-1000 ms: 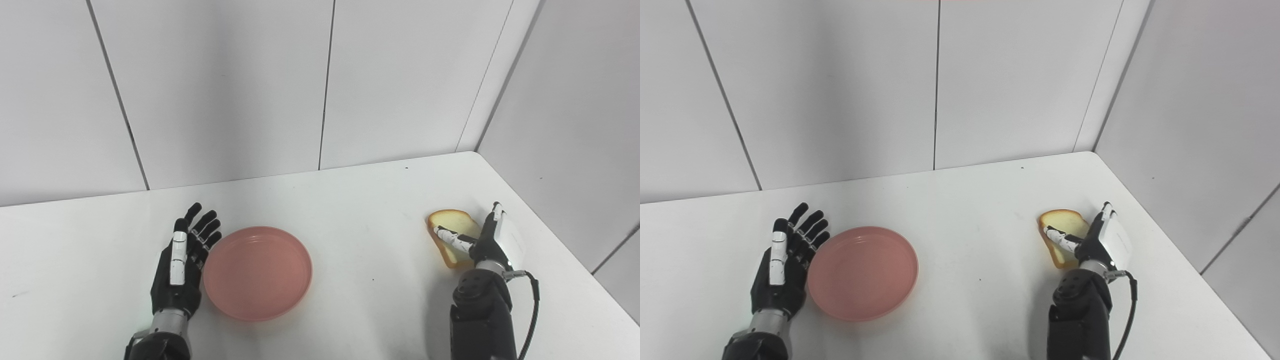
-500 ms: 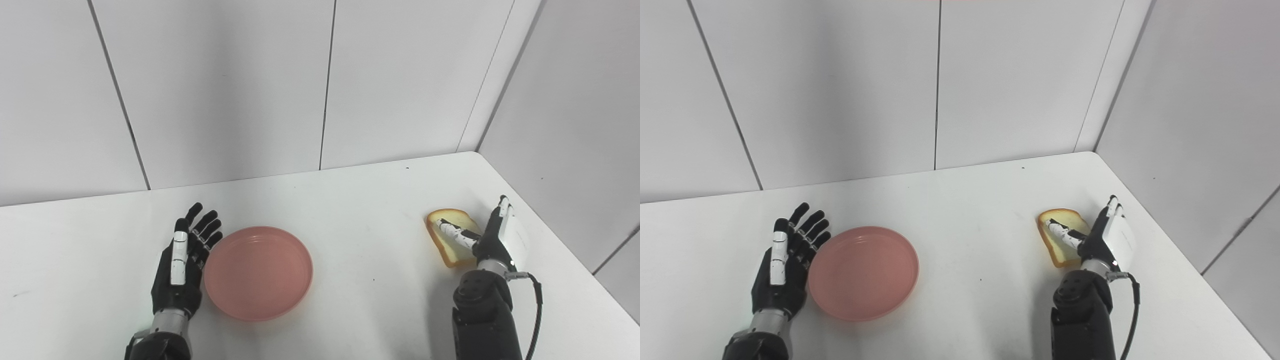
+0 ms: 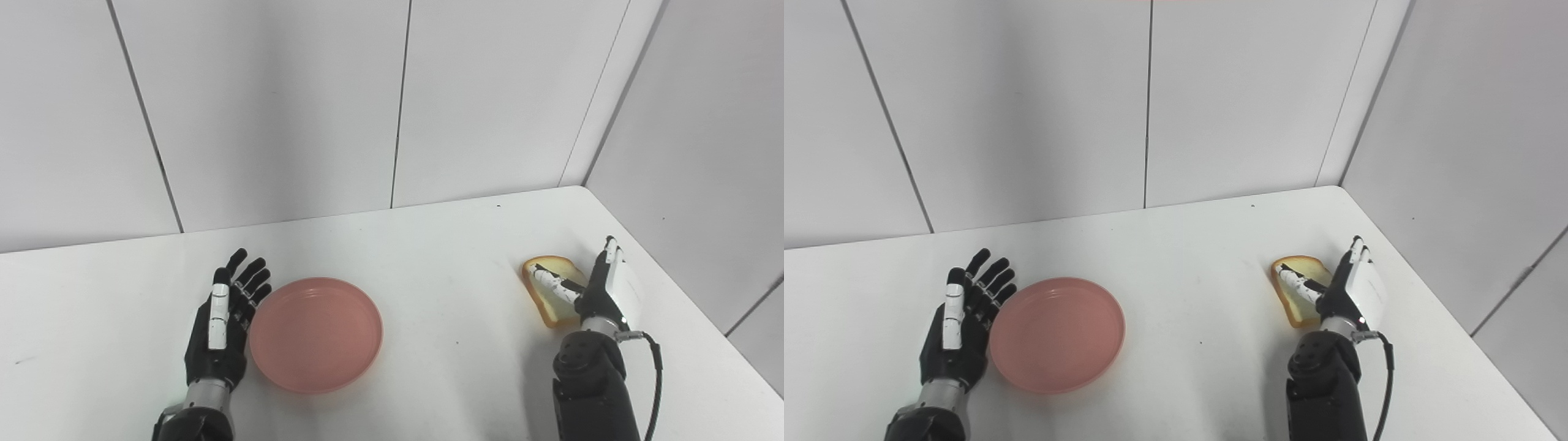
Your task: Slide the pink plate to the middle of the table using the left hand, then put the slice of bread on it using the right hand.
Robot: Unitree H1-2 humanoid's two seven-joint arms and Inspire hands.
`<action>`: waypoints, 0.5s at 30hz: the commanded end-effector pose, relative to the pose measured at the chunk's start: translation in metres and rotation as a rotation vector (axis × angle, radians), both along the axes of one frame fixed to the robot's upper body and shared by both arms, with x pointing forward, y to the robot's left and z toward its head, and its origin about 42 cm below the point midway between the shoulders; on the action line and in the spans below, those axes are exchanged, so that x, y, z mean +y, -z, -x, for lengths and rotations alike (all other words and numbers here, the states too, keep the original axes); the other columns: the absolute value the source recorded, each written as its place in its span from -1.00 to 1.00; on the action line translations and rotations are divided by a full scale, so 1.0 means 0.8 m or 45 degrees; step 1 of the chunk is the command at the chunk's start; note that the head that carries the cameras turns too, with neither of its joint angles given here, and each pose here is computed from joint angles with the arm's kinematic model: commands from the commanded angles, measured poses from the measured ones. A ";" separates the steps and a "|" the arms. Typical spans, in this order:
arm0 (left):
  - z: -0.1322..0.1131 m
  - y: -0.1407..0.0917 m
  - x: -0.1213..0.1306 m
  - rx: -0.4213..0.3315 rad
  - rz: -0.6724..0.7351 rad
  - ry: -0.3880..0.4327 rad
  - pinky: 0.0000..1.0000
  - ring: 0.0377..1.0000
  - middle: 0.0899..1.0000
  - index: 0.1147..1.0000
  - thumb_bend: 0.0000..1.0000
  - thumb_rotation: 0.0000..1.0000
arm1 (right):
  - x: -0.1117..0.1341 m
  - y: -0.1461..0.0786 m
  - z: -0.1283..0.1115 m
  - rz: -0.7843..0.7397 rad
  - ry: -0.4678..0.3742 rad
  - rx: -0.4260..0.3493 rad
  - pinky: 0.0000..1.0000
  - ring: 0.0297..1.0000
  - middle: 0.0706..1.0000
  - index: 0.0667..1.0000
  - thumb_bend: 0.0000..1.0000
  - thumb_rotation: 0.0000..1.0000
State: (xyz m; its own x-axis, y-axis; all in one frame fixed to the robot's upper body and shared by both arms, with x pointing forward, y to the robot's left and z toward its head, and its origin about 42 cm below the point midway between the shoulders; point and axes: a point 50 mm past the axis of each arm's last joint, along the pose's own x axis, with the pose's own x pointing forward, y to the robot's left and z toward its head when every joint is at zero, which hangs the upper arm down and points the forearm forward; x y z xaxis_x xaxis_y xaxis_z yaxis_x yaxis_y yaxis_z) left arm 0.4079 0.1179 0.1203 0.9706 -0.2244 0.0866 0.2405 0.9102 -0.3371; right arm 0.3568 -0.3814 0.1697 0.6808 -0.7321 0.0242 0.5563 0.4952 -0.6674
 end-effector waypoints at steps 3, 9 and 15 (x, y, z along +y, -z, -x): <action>0.012 0.033 0.003 0.146 -0.015 0.003 0.70 0.69 0.62 0.70 0.55 0.64 | -0.005 -0.026 -0.007 0.070 -0.020 -0.055 1.00 1.00 1.00 1.00 1.00 0.05; 0.011 0.034 0.004 0.151 -0.013 0.004 0.71 0.69 0.62 0.70 0.57 0.60 | -0.005 -0.022 -0.008 0.064 -0.050 -0.026 1.00 1.00 1.00 1.00 1.00 0.20; 0.011 0.033 0.004 0.152 -0.022 0.004 0.71 0.69 0.63 0.70 0.57 0.60 | -0.001 -0.018 -0.008 0.099 -0.086 0.057 1.00 1.00 1.00 1.00 1.00 0.27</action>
State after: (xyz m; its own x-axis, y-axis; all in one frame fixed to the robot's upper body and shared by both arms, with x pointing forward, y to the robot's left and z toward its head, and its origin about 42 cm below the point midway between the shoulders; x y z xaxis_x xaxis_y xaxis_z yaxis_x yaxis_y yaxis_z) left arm 0.4087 0.1177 0.1203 0.9703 -0.2262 0.0855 0.2418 0.9101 -0.3366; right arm 0.3594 -0.3771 0.1673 0.7298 -0.6836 -0.0086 0.4717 0.5127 -0.7174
